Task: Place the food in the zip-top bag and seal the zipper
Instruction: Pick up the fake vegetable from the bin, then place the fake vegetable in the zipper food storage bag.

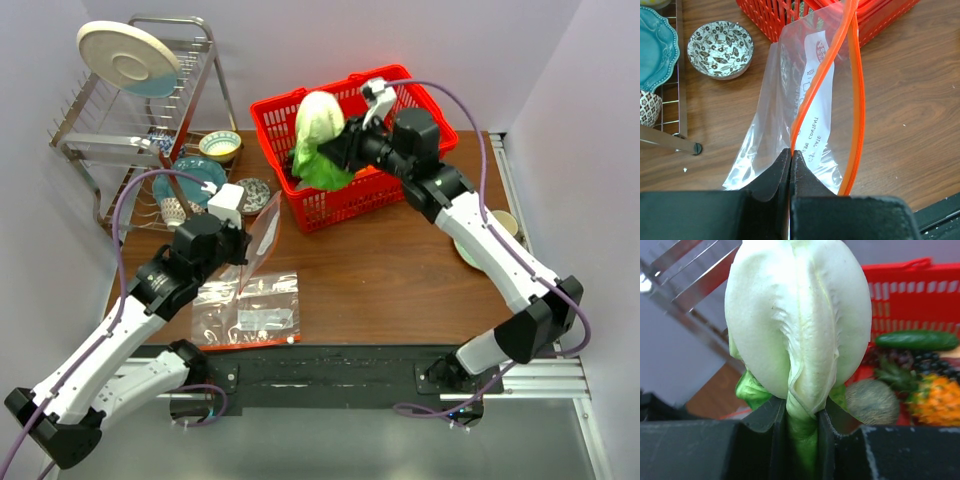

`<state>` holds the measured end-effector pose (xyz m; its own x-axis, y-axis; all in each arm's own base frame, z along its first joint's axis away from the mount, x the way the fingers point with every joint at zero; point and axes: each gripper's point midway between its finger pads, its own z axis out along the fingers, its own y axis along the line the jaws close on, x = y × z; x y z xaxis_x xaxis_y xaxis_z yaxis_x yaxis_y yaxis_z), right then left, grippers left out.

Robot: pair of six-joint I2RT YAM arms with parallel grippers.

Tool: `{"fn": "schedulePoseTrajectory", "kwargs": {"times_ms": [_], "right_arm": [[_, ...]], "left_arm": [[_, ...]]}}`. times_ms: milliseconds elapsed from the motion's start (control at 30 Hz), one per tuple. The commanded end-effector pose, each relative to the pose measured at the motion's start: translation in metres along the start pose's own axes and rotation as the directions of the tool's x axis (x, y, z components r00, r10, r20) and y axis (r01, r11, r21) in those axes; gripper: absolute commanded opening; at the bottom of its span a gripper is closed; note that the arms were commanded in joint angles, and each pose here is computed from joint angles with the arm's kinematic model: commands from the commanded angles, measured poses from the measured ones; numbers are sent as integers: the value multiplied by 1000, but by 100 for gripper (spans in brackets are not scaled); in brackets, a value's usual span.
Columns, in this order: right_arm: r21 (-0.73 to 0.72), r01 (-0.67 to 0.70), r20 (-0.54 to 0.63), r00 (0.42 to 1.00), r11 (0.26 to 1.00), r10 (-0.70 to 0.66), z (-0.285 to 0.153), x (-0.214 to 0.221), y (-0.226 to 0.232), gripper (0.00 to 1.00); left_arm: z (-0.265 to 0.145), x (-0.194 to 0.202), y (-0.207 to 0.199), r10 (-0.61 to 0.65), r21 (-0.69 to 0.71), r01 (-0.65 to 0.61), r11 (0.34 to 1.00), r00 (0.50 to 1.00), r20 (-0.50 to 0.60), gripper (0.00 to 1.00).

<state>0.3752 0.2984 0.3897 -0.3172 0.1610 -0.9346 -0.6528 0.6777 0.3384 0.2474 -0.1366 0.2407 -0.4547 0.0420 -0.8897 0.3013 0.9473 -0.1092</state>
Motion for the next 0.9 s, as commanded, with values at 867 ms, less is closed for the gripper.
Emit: {"fn": "schedulePoseTrajectory", "kwargs": {"times_ms": [867], "right_arm": [[-371, -178, -298, 952, 912, 65, -99, 104, 90, 0]], "left_arm": [[-5, -26, -7, -10, 30, 8, 1000, 997, 73, 0]]}}
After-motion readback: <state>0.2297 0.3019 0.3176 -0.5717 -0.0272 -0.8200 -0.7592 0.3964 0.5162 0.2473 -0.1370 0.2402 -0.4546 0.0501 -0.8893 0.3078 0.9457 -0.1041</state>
